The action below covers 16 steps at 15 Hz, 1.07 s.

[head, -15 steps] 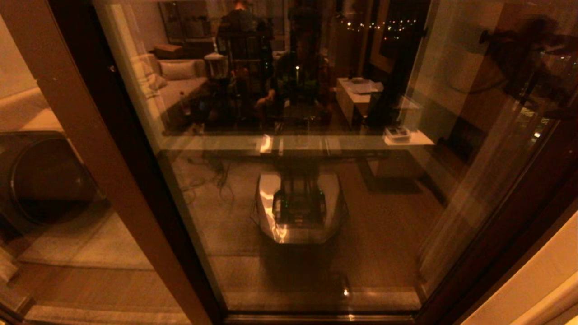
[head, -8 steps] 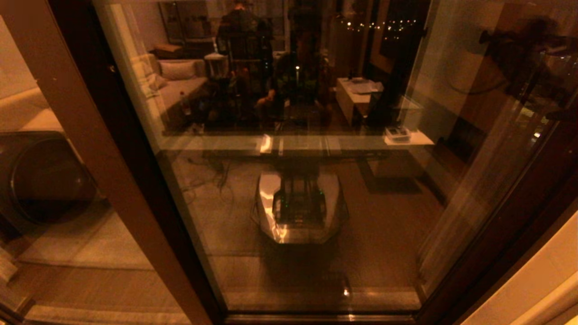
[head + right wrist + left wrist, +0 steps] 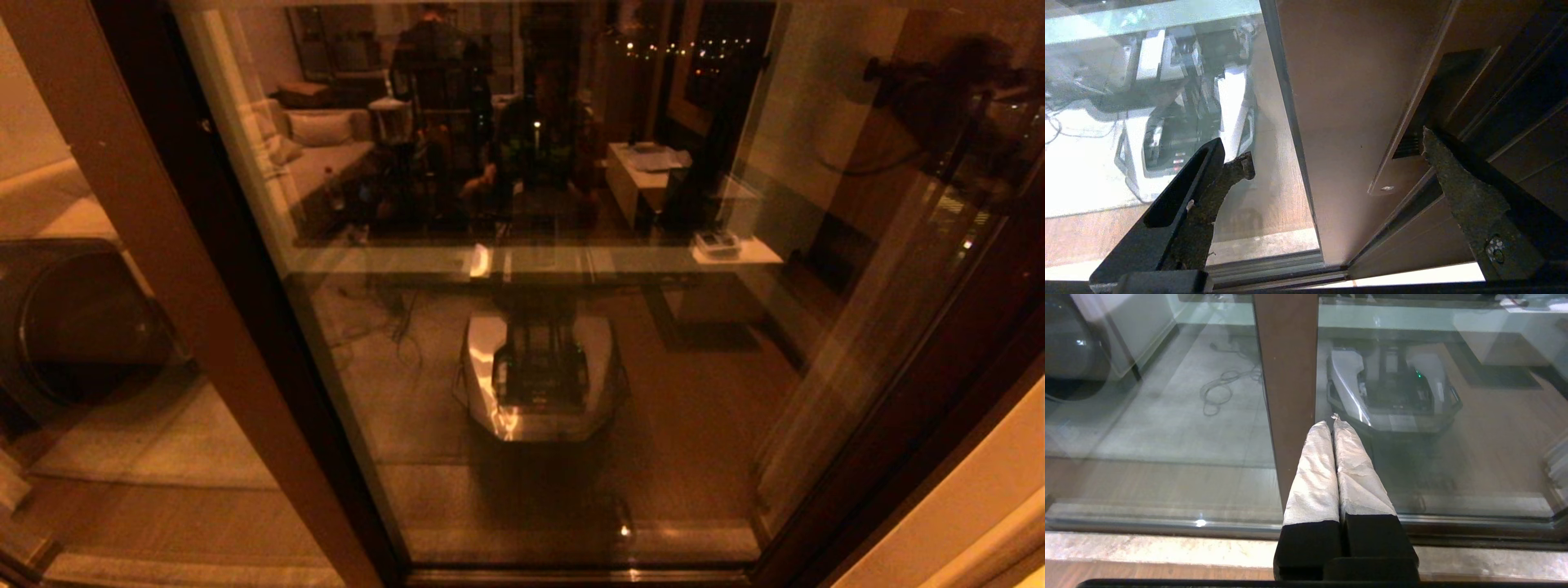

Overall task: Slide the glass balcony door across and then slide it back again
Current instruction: Open the slid door

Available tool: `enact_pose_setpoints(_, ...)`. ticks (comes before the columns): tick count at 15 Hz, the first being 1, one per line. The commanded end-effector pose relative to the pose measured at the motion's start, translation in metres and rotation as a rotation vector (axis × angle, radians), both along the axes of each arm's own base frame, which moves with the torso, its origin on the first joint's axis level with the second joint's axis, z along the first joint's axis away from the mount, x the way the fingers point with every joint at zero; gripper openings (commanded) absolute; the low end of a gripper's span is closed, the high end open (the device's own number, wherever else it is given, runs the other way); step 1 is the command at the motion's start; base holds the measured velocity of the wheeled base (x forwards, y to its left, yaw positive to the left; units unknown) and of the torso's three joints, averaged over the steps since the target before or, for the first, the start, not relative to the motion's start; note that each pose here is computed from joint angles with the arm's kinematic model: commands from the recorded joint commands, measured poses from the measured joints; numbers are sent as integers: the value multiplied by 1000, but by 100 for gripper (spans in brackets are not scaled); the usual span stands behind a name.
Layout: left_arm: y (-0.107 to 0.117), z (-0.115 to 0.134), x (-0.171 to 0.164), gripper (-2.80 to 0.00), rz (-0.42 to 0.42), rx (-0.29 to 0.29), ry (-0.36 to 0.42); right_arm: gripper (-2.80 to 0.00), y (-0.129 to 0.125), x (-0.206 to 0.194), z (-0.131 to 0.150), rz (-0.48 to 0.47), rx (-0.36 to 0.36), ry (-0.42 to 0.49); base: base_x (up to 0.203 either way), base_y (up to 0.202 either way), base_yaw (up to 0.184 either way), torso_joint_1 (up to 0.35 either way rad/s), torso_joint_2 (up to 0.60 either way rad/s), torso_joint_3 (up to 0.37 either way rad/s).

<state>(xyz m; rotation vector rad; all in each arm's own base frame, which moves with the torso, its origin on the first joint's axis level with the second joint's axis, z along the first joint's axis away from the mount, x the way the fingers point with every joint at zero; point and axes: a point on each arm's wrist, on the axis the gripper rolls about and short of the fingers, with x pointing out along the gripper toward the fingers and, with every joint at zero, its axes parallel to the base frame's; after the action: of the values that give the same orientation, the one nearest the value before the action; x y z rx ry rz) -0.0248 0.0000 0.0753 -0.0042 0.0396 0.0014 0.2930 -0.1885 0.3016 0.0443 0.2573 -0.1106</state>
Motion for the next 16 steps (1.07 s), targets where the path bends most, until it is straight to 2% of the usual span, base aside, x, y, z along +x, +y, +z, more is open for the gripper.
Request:
enact_pose_setpoints(1, 0, 0, 0, -280, 0, 0, 0, 0, 1, 0, -2, 6, 8, 5, 0, 0, 0, 0, 0, 0)
enact_pose_setpoints(7, 0, 0, 0, -280, 0, 0, 0, 0, 12, -7, 2, 54, 25, -5, 0, 0, 0, 0, 0, 0)
enact_pose_setpoints(16, 0, 0, 0, -280, 0, 0, 0, 0, 18, -8, 2, 65, 28, -2, 0, 0, 0, 0, 0, 0)
